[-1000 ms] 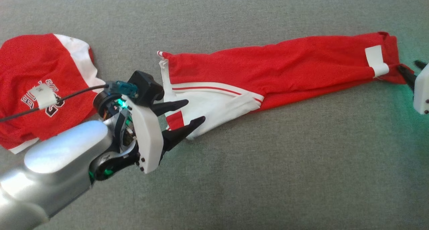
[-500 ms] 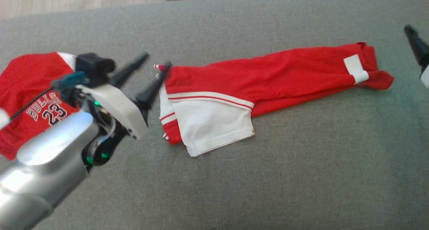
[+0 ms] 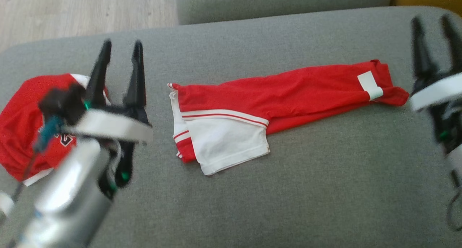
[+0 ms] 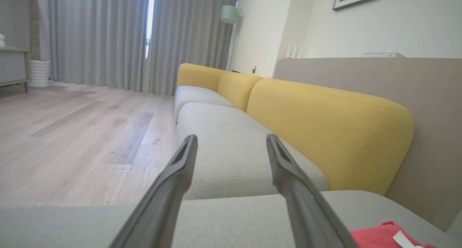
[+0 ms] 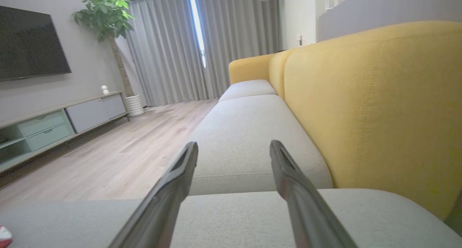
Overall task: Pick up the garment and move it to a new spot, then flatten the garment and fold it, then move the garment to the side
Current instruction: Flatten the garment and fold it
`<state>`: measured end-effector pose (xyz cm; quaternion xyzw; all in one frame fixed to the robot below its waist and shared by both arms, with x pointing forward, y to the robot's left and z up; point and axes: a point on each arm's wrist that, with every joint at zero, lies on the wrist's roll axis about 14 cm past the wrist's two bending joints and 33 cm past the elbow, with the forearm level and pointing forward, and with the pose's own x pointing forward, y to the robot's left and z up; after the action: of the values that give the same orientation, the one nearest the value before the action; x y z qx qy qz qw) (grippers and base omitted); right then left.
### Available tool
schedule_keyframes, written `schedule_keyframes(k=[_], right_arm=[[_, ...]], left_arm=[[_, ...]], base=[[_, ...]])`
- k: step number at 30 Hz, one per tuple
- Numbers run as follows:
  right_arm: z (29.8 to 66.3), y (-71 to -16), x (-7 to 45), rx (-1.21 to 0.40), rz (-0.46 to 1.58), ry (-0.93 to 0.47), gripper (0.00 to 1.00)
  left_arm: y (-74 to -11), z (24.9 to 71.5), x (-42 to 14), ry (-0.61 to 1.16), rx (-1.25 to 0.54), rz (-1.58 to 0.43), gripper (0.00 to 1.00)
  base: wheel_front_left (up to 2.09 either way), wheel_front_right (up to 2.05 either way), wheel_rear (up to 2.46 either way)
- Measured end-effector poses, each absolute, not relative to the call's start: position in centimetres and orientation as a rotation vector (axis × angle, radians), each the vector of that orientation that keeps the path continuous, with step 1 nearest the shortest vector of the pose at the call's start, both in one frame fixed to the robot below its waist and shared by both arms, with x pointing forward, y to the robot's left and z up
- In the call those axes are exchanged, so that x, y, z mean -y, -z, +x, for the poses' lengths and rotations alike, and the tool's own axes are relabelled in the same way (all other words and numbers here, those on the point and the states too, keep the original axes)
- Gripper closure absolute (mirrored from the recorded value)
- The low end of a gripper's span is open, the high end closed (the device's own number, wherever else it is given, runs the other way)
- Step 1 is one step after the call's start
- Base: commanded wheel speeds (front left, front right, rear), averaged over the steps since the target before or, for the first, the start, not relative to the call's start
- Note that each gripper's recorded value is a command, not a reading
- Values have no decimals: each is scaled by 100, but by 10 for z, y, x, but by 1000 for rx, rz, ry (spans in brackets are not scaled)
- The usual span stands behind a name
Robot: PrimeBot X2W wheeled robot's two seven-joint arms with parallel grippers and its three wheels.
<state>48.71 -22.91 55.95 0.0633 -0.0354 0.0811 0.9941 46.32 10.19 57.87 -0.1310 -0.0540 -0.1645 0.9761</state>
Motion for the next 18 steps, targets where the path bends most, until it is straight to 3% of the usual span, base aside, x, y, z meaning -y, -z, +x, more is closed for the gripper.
schedule_keyframes(k=[11, 18], right_arm=[[417, -486, 182, -26, 174, -132, 0], [405, -476, 174, -40, 169, -121, 0]], left_arm=[[-528, 412, -102, 284, 60, -287, 0], [-512, 404, -99, 291, 35, -291, 0]], base=[[0, 0, 0], [0, 0, 0]])
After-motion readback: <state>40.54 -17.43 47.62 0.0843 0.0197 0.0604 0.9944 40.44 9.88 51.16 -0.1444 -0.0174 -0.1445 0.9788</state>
